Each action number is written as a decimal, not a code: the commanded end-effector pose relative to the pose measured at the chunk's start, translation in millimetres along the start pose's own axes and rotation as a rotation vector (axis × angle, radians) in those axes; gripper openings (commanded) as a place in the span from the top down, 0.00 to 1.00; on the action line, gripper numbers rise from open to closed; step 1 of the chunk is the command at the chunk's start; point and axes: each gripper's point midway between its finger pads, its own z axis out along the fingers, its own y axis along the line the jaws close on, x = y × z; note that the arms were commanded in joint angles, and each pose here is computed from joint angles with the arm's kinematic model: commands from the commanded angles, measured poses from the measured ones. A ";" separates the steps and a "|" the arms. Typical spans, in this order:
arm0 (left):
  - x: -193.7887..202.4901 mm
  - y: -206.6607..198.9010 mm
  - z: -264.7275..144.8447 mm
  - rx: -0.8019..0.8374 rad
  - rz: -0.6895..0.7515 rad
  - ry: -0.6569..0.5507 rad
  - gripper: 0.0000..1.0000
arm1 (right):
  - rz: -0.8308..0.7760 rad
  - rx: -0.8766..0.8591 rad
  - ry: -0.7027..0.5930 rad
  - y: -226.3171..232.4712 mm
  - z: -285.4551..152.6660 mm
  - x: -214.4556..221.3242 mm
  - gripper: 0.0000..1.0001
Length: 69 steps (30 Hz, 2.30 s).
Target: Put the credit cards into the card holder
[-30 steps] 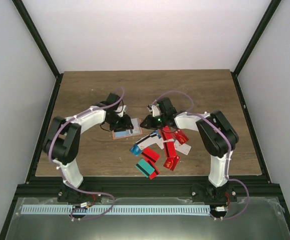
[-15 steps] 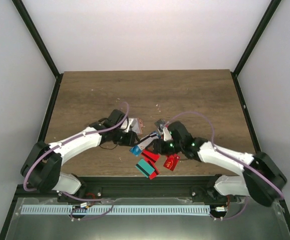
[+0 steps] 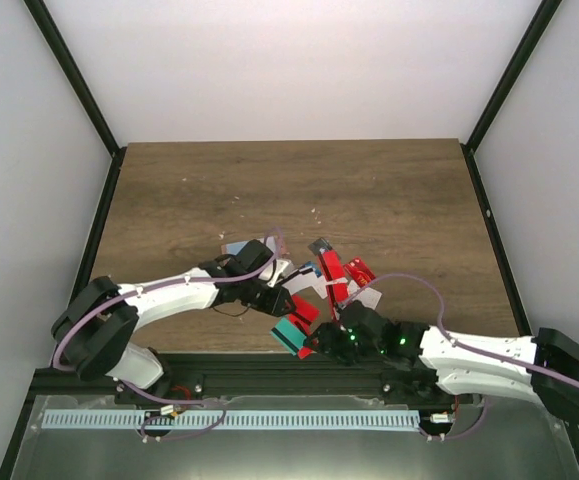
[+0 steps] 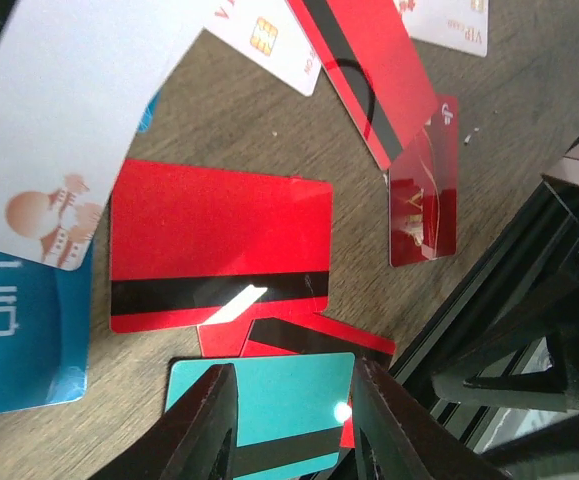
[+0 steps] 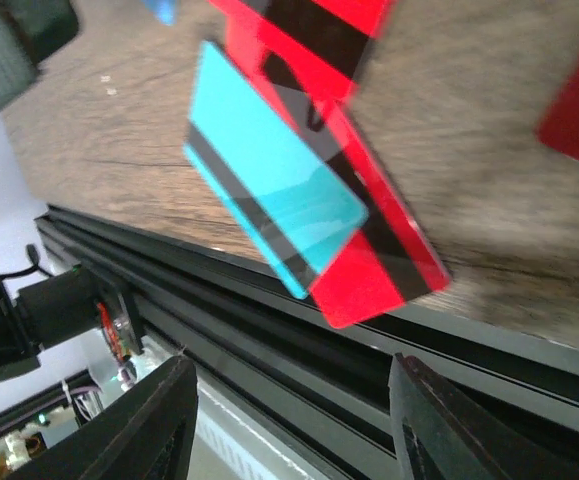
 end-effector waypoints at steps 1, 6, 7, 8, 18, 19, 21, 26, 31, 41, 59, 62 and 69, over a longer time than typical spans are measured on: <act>8.3 -2.4 10.9 0.019 0.017 0.023 0.67 | 0.126 0.002 -0.051 -6.8 8.5 0.3 0.47; 19.1 -0.4 20.0 0.024 0.010 0.048 0.67 | 0.137 0.023 -0.045 -15.2 17.7 5.6 0.52; 21.3 0.3 22.4 0.023 0.008 0.055 0.68 | 0.140 0.022 -0.045 -17.7 19.0 5.8 0.53; 23.3 1.0 24.7 0.021 0.006 0.063 0.68 | 0.146 0.019 -0.044 -19.5 20.5 6.1 0.54; 43.6 9.2 41.3 0.001 -0.023 0.121 0.70 | 0.166 0.009 -0.037 -32.7 31.1 7.7 0.63; 45.1 9.6 42.1 0.000 -0.026 0.124 0.69 | 0.169 0.003 -0.041 -33.4 31.7 6.9 0.64; 47.4 9.7 42.9 0.000 -0.029 0.128 0.70 | 0.170 -0.013 -0.054 -33.5 32.9 4.8 0.66; 55.3 14.6 45.7 -0.007 -0.043 0.141 0.70 | 0.156 -0.047 -0.078 -29.3 36.2 -1.1 0.69; 61.1 18.8 47.3 -0.012 -0.055 0.150 0.70 | 0.155 -0.069 -0.080 -29.3 38.5 -4.2 0.76; 69.0 21.3 49.7 -0.007 -0.065 0.165 0.70 | 0.143 -0.117 -0.114 -24.7 36.7 -15.9 0.78; 78.5 21.2 52.9 0.014 -0.058 0.187 0.70 | 0.130 -0.200 -0.130 -11.4 34.5 -21.9 0.88; 79.1 21.1 52.8 0.020 -0.058 0.187 0.70 | 0.108 -0.222 -0.148 -4.0 31.3 -25.3 0.91; 78.1 16.5 51.8 0.041 -0.051 0.185 0.71 | 0.086 -0.228 -0.179 1.2 25.5 -30.4 0.99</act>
